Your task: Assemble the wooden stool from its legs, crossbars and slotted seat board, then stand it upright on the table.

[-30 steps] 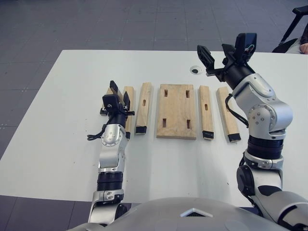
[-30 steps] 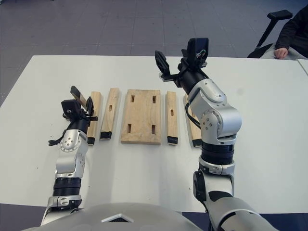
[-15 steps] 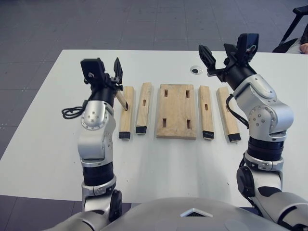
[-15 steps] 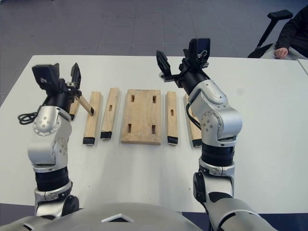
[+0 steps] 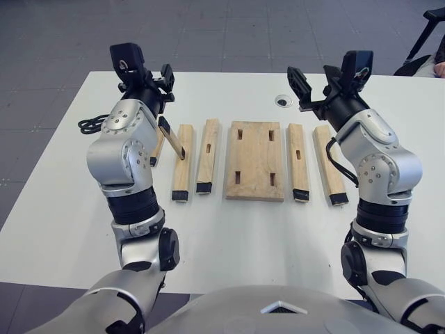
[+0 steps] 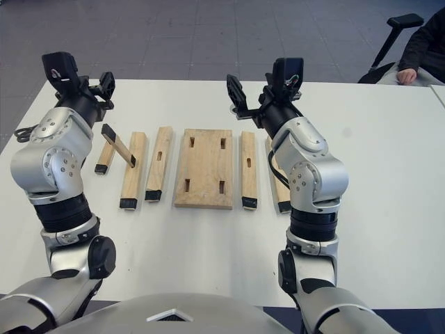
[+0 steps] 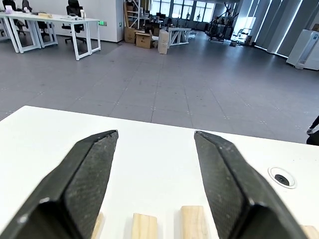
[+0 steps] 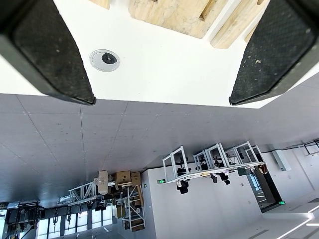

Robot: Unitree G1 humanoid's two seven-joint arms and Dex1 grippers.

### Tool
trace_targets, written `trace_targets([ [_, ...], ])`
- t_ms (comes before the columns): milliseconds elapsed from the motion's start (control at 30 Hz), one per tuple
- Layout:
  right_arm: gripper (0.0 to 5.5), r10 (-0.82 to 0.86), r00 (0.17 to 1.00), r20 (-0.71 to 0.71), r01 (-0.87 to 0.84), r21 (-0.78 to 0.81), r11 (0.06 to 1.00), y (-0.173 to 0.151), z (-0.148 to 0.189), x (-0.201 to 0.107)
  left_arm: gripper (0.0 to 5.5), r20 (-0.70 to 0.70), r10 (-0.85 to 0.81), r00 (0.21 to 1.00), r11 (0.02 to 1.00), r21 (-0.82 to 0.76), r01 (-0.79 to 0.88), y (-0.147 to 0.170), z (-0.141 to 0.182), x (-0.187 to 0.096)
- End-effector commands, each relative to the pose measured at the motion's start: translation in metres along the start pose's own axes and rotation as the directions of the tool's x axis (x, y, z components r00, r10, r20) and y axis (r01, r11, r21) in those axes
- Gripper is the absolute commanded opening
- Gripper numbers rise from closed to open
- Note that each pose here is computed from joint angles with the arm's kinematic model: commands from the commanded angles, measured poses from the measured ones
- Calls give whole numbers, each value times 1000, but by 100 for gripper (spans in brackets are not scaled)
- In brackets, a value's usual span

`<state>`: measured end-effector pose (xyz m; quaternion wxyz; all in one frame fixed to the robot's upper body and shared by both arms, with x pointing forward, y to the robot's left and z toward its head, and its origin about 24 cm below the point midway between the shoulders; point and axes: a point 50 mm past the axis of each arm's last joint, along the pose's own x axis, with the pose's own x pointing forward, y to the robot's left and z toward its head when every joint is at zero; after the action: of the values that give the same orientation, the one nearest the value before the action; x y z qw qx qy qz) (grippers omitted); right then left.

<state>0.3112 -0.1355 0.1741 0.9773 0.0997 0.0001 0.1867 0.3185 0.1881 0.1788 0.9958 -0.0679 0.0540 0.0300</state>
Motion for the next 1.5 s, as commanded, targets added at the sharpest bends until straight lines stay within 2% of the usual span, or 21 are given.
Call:
trace_targets([
  [33, 493, -4, 1000, 21, 4, -6, 1000, 0, 6, 1, 283, 234, -28, 972, 999, 38, 20, -11, 77, -3],
  [100, 493, -6, 1000, 21, 6, -6, 1000, -1, 6, 0, 283, 322, -44, 946, 997, 69, 23, -13, 108, -7],
  [133, 493, -7, 1000, 21, 7, -5, 1000, -1, 6, 0, 283, 330, -55, 942, 996, 83, 28, -14, 113, -6],
  [200, 493, -5, 1000, 19, 5, -2, 1000, 1, 5, 0, 283, 262, -52, 964, 996, 87, 29, -11, 96, 0],
  [233, 493, -4, 1000, 19, 4, -1, 1000, 1, 5, 0, 283, 200, -52, 978, 997, 72, 38, -9, 78, 5],
  [300, 493, -6, 1000, 17, 6, 4, 1000, 1, 4, 0, 283, -32, -42, 999, 999, 10, 43, -3, 6, 11],
  [400, 493, -5, 1000, 15, 5, 9, 1000, 2, 4, 0, 283, -309, -16, 951, 999, -47, 2, 3, -89, -4],
  [467, 493, -8, 1000, 16, 8, 10, 1000, 0, 5, 0, 283, -360, -1, 933, 998, -63, -23, 6, -113, -14],
  [533, 493, -13, 1000, 15, 13, 10, 1000, -2, 5, -1, 283, -322, 13, 947, 997, -62, -35, 9, -108, -14],
  [633, 493, -15, 1000, 11, 15, 14, 1000, -1, 3, -2, 283, -210, 36, 977, 998, -43, -46, 14, -82, -6],
  [833, 493, -12, 1000, 1, 12, 20, 1000, 1, -1, -3, 283, 122, 52, 991, 998, -36, -48, 12, 5, 3],
  [967, 493, -15, 1000, -1, 15, 20, 1000, 1, -2, -4, 283, 343, -35, 939, 999, -15, 43, -3, 62, -16],
  [1033, 493, -15, 1000, -2, 15, 20, 1000, 2, -2, -5, 283, 361, -65, 930, 997, -12, 74, -7, 71, -27],
  [1100, 493, -16, 1000, -2, 17, 20, 1000, 2, -3, -6, 283, 292, -53, 955, 998, 35, 45, 0, 59, -38],
  [1200, 493, -41, 999, 2, 41, 20, 999, 0, -3, -13, 283, 143, -16, 990, 979, 205, -14, 15, 9, -75],
  [1267, 493, -63, 998, 2, 63, 21, 998, -3, -5, -19, 283, 47, -5, 999, 979, 202, -4, 16, -25, -106],
  [1333, 493, -68, 998, -2, 68, 22, 997, -3, -6, -20, 283, -60, 3, 998, 981, 193, 9, 13, -51, -126],
  [1467, 493, -58, 998, -8, 59, 22, 998, -2, -5, -18, 283, -249, 1, 968, 985, 166, 42, 6, -87, -137],
  [1500, 493, -53, 999, -10, 53, 22, 998, -1, -5, -17, 303, -306, 6, 952, 987, 157, 45, 8, -96, -135],
])
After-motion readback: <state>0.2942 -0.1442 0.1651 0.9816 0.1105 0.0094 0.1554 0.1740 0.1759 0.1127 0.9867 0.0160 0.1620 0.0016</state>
